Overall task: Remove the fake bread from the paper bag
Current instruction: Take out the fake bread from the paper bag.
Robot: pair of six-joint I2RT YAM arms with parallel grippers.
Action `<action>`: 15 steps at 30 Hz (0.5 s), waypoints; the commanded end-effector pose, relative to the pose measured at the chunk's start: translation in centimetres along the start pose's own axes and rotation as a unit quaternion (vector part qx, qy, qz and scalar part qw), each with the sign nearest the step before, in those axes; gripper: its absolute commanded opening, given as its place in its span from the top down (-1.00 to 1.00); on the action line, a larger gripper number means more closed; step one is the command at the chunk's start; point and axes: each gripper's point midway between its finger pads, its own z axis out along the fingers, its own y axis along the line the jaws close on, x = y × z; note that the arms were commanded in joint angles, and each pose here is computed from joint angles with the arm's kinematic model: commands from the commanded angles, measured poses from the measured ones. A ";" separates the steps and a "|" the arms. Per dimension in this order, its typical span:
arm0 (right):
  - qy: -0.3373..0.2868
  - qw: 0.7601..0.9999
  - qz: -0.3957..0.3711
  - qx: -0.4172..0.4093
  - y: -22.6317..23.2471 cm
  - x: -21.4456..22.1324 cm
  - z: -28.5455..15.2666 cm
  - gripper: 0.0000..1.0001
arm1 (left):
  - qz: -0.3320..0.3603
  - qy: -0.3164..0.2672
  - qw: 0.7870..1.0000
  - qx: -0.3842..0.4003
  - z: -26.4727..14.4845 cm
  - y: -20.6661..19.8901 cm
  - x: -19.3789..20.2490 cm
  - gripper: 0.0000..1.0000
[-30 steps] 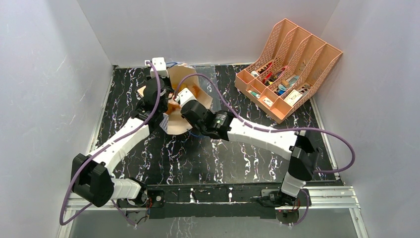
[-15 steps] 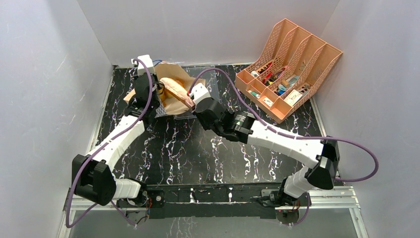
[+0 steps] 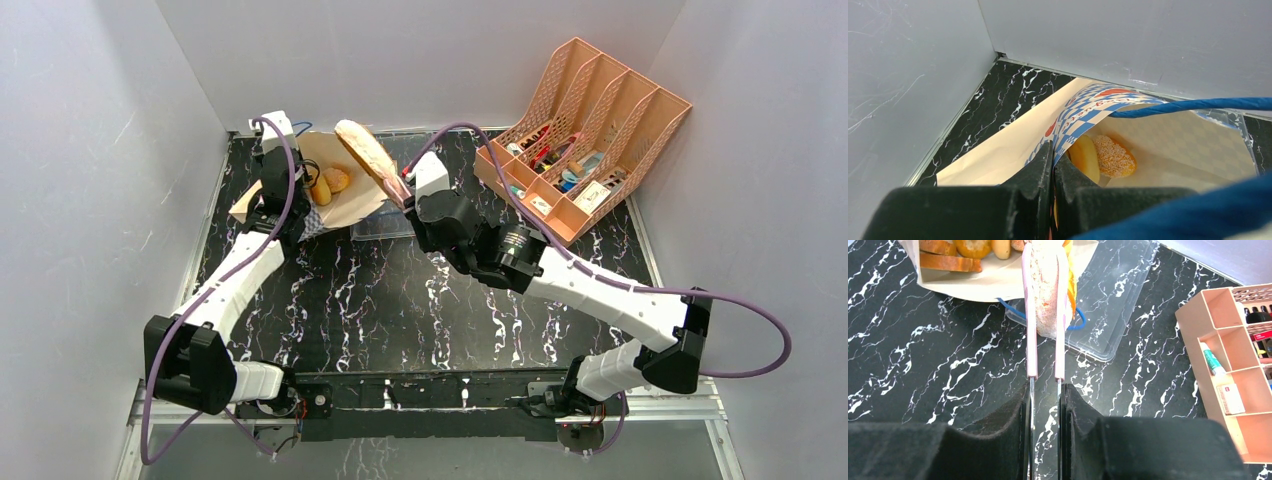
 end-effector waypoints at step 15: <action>-0.122 0.986 0.074 0.080 -4.2 -9.7 -0.3 1.00 | -0.026 -0.024 0.999 -0.021 -1.7 3.0 -2.2 1.00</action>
